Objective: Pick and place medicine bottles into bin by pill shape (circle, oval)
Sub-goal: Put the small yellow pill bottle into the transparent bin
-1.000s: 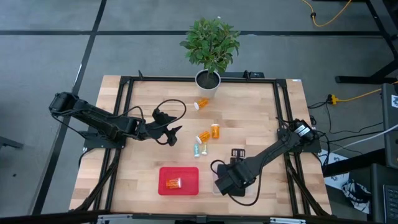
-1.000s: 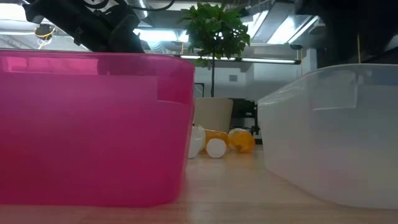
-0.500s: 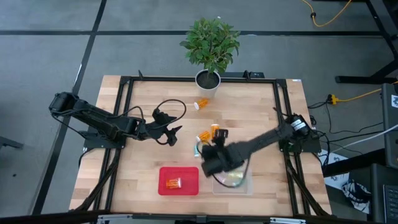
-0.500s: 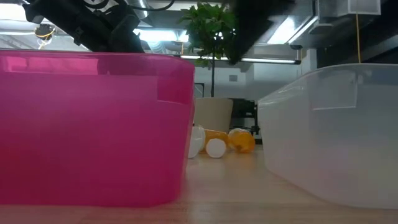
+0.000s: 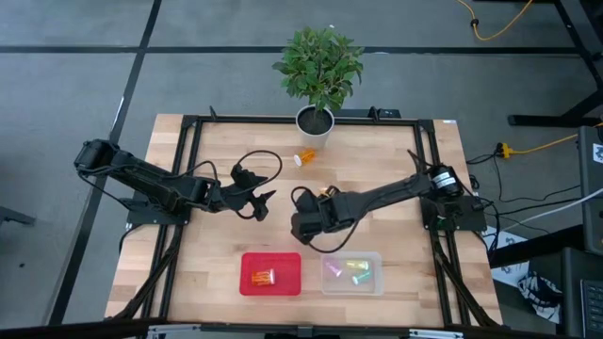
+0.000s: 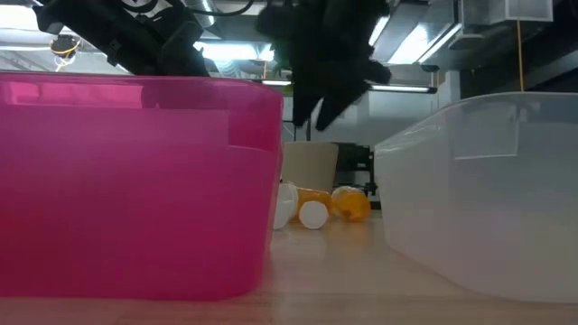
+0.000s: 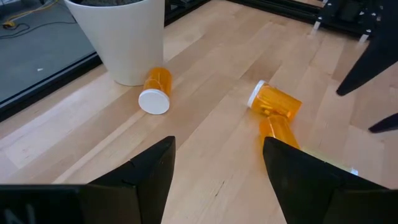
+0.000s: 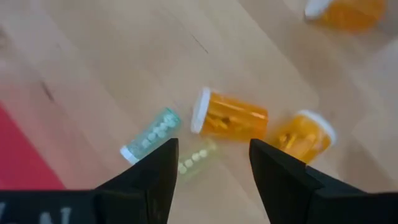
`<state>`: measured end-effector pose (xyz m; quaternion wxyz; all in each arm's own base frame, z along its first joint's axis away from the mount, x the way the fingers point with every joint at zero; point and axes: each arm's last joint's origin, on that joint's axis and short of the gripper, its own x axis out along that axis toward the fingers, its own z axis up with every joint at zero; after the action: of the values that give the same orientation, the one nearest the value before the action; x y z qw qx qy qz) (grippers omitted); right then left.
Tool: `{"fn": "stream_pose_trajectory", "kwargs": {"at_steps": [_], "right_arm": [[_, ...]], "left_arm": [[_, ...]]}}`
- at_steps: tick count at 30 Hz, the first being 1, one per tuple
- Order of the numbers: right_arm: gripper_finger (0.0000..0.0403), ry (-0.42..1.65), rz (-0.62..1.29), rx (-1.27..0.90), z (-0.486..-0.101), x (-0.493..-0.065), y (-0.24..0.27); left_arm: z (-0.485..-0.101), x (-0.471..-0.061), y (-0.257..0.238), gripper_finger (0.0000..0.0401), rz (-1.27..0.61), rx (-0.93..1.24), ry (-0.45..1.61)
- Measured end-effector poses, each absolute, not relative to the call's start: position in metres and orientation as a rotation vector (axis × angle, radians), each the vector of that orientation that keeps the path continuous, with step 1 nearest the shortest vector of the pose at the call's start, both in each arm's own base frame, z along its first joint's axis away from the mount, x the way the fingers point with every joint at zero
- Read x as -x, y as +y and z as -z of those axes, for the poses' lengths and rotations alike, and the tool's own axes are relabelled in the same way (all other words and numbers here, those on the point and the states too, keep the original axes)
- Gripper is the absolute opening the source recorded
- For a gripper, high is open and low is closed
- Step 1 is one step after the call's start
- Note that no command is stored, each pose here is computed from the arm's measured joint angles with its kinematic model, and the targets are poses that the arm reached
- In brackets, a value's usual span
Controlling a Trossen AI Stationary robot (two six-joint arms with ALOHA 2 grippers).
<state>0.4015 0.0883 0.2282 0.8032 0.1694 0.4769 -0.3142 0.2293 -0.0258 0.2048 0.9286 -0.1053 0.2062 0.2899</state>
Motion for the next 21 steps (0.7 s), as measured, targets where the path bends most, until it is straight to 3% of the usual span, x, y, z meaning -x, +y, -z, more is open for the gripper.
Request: {"fn": "stream_pose_trajectory", "kwargs": {"at_steps": [21], "right_arm": [[0.02,1.12,0.607,-0.678,-0.162,-0.396,0.054]], "left_arm": [[-0.205,-0.229,-0.026,0.0237,-0.594,0.217,0.421]]}}
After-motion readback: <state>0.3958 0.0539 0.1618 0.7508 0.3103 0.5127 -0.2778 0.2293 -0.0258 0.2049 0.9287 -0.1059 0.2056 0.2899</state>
